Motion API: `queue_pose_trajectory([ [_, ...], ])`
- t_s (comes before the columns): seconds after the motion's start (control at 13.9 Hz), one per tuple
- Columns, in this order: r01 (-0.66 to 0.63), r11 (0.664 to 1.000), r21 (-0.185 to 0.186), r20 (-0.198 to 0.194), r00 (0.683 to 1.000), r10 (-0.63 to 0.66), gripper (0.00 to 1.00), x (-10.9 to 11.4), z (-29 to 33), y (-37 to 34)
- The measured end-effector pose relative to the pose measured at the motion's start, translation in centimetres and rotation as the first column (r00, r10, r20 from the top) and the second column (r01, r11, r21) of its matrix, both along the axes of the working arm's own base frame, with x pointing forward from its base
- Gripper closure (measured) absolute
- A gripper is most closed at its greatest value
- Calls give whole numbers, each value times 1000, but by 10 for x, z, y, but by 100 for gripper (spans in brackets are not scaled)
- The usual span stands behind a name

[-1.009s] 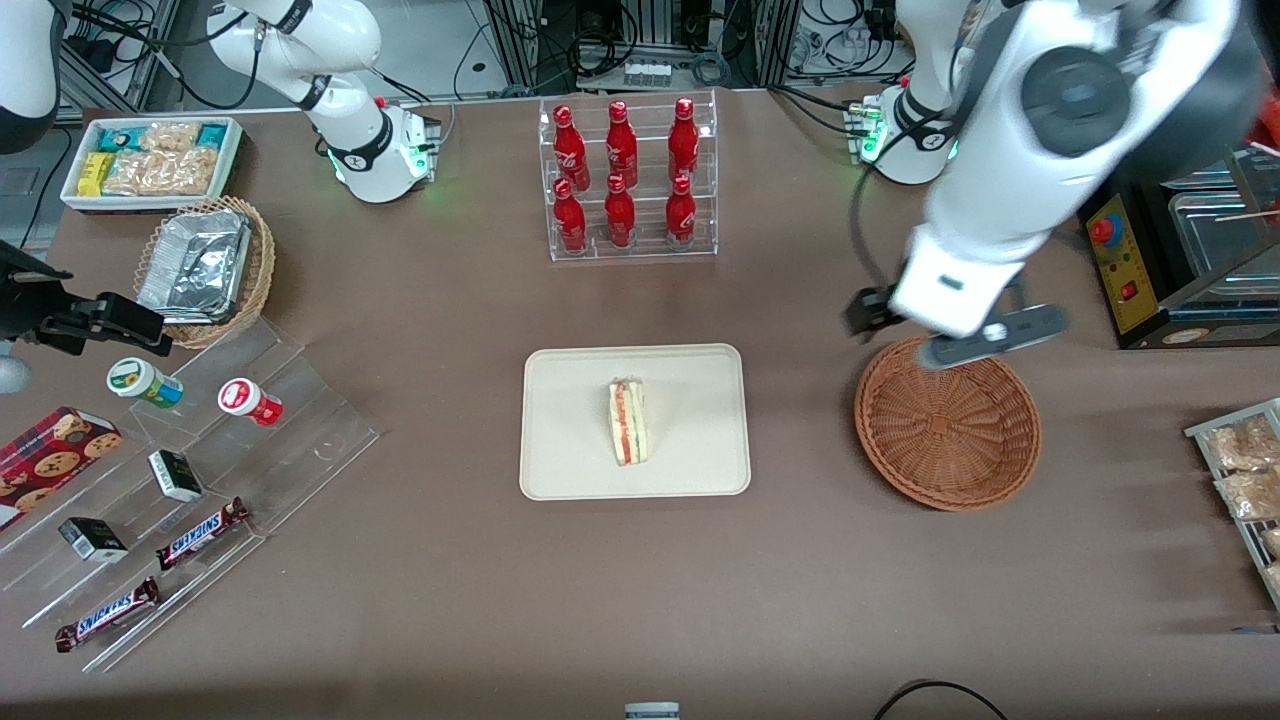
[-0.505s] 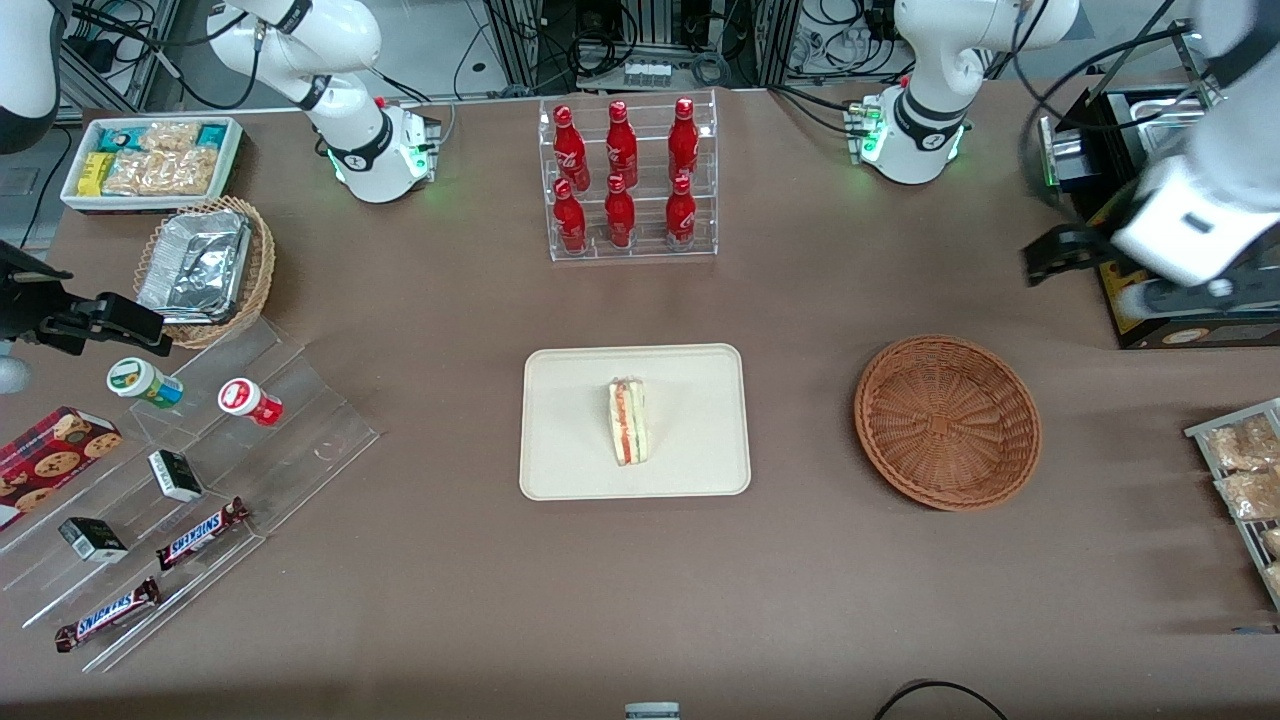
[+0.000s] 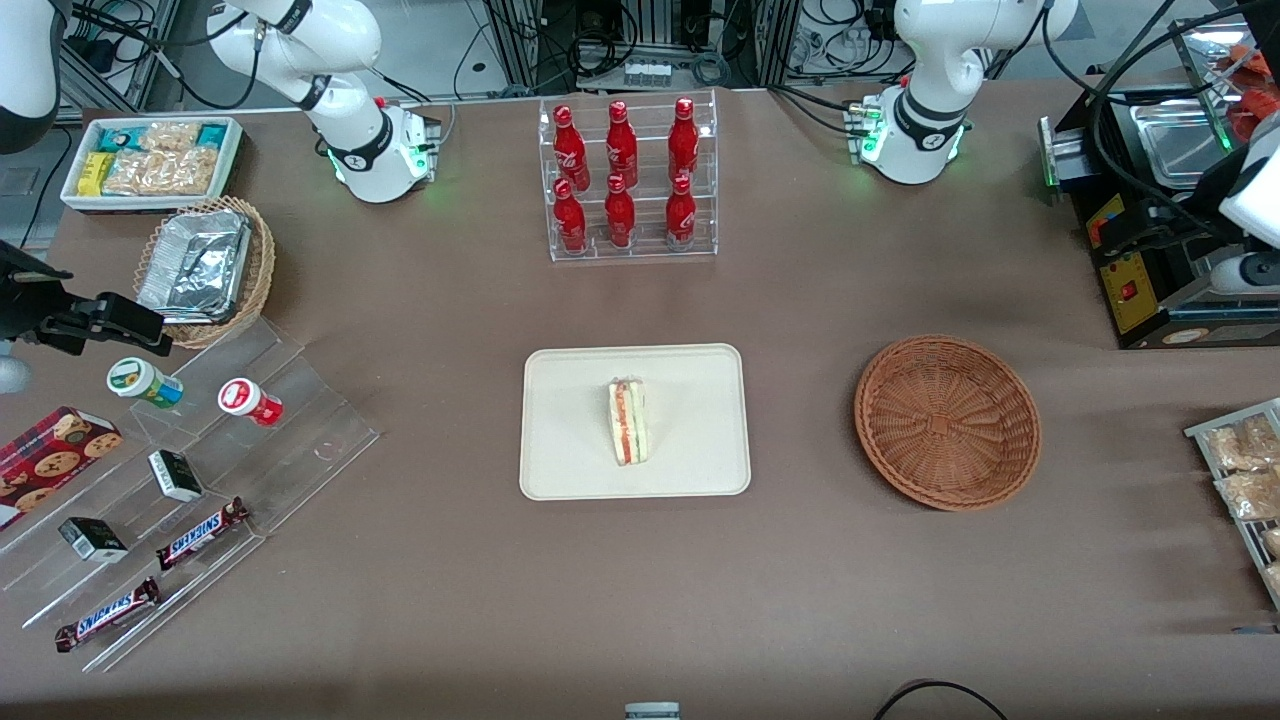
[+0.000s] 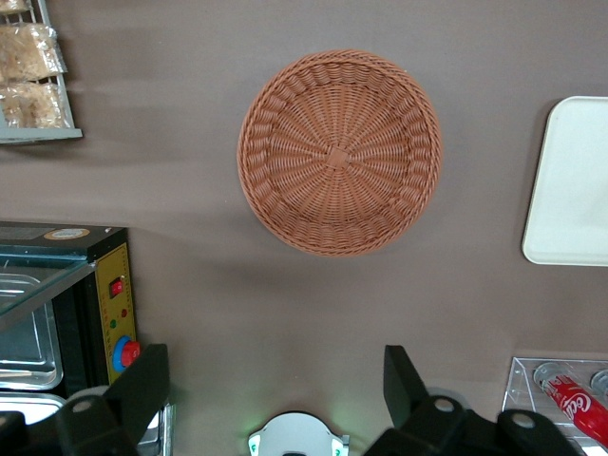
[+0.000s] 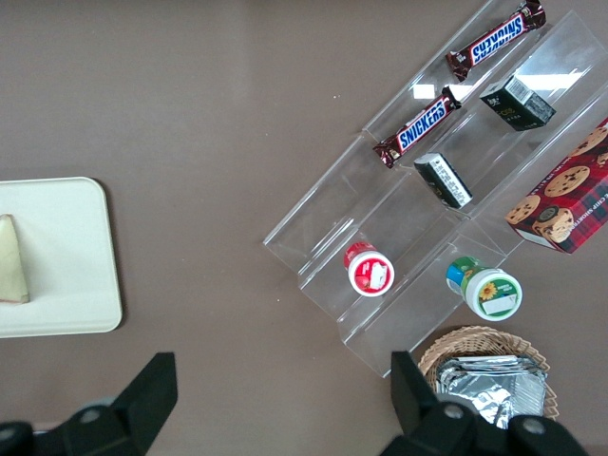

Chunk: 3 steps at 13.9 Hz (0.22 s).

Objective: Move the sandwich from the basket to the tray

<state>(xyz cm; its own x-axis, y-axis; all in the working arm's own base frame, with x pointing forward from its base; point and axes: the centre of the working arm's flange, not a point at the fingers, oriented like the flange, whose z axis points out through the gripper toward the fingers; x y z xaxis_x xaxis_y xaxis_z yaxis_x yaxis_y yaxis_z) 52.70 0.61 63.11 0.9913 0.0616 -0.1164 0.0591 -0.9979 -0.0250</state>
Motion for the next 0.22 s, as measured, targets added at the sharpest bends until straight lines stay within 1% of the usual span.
queue_pose_trajectory([
  [0.22,-8,1000,0,-3,1000,8,0,0,0,4],
])
